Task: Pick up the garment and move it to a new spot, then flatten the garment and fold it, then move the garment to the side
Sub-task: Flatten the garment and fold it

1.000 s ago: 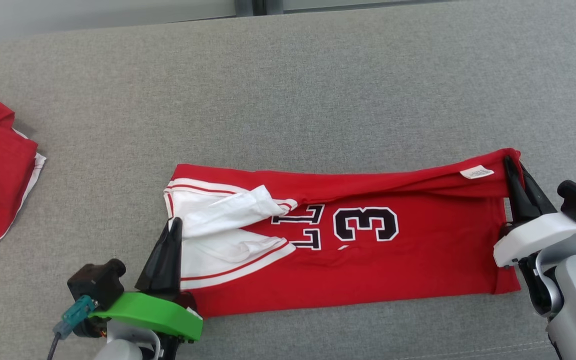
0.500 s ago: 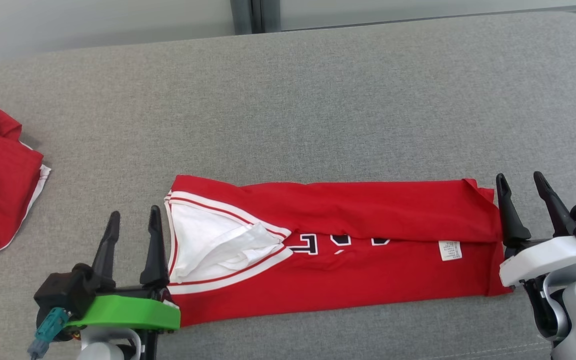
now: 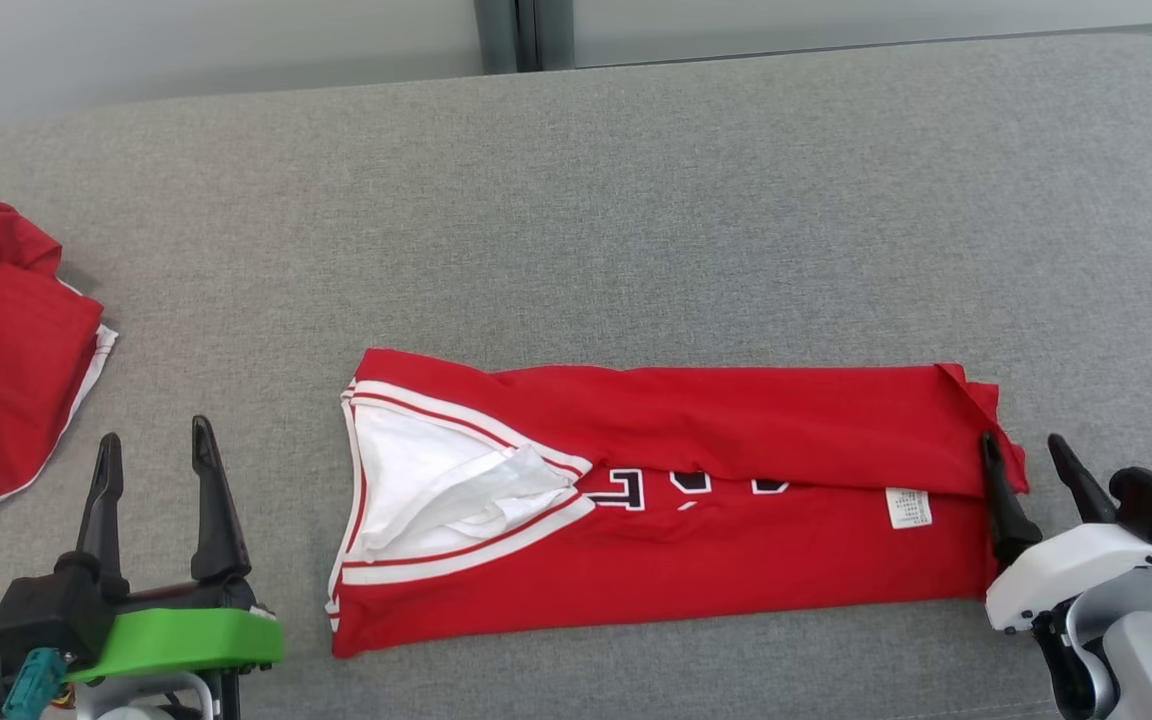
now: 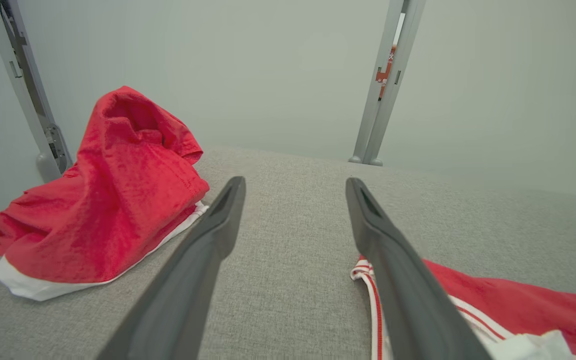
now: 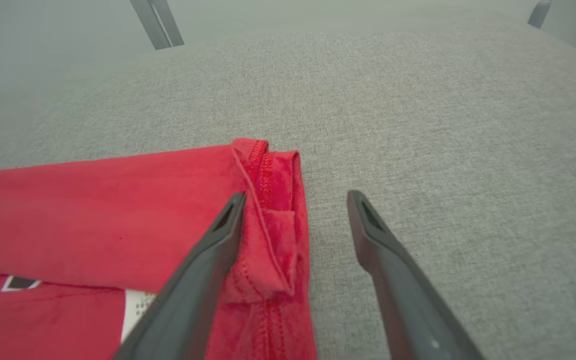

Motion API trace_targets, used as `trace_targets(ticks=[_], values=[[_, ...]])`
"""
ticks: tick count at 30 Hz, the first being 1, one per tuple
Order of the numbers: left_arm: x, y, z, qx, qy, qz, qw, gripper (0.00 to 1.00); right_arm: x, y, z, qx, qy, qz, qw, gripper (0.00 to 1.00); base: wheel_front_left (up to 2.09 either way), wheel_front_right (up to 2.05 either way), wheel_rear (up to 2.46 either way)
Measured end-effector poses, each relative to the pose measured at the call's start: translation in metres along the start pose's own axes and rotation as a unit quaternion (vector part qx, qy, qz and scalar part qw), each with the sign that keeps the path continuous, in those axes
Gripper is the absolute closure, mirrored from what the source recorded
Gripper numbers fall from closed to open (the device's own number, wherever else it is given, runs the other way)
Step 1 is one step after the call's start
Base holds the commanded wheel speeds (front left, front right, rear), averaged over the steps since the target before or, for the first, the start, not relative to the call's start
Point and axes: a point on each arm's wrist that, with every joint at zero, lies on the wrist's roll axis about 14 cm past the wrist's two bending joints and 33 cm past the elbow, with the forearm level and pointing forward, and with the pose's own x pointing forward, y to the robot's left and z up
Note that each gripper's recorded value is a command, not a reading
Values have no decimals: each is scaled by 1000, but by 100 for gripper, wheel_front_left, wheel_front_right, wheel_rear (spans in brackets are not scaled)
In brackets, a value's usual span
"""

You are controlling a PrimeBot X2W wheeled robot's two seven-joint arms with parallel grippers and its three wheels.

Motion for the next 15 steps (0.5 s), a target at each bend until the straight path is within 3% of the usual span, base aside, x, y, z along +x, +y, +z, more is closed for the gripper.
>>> trace_targets(ticks=[6, 7, 9, 10, 11, 12, 15], values=[[-4, 12, -4, 11, 8, 12, 1000, 0, -1, -1, -24, 20, 39, -11, 999, 0, 0, 0, 0], [-4, 13, -4, 10, 9, 12, 1000, 0, -1, 0, -27, 23, 42, -10, 999, 9, 0, 0, 0], [-5, 12, -5, 7, 10, 13, 1000, 0, -4, 6, -38, 30, 59, -5, 998, 51, 0, 0, 0], [-5, 12, -5, 7, 10, 13, 1000, 0, -4, 9, -40, 33, 63, -2, 997, 66, 0, 0, 0], [-6, 12, -6, 6, 11, 12, 1000, 0, -4, 12, -42, 37, 66, 0, 997, 90, 0, 0, 0], [-7, 11, -6, 6, 13, 12, 1000, 0, -4, 13, -42, 39, 68, 2, 997, 100, 0, 0, 0], [-9, 10, -6, 7, 13, 10, 1000, 0, -3, 17, -42, 45, 69, 7, 997, 100, 0, 0, 0]])
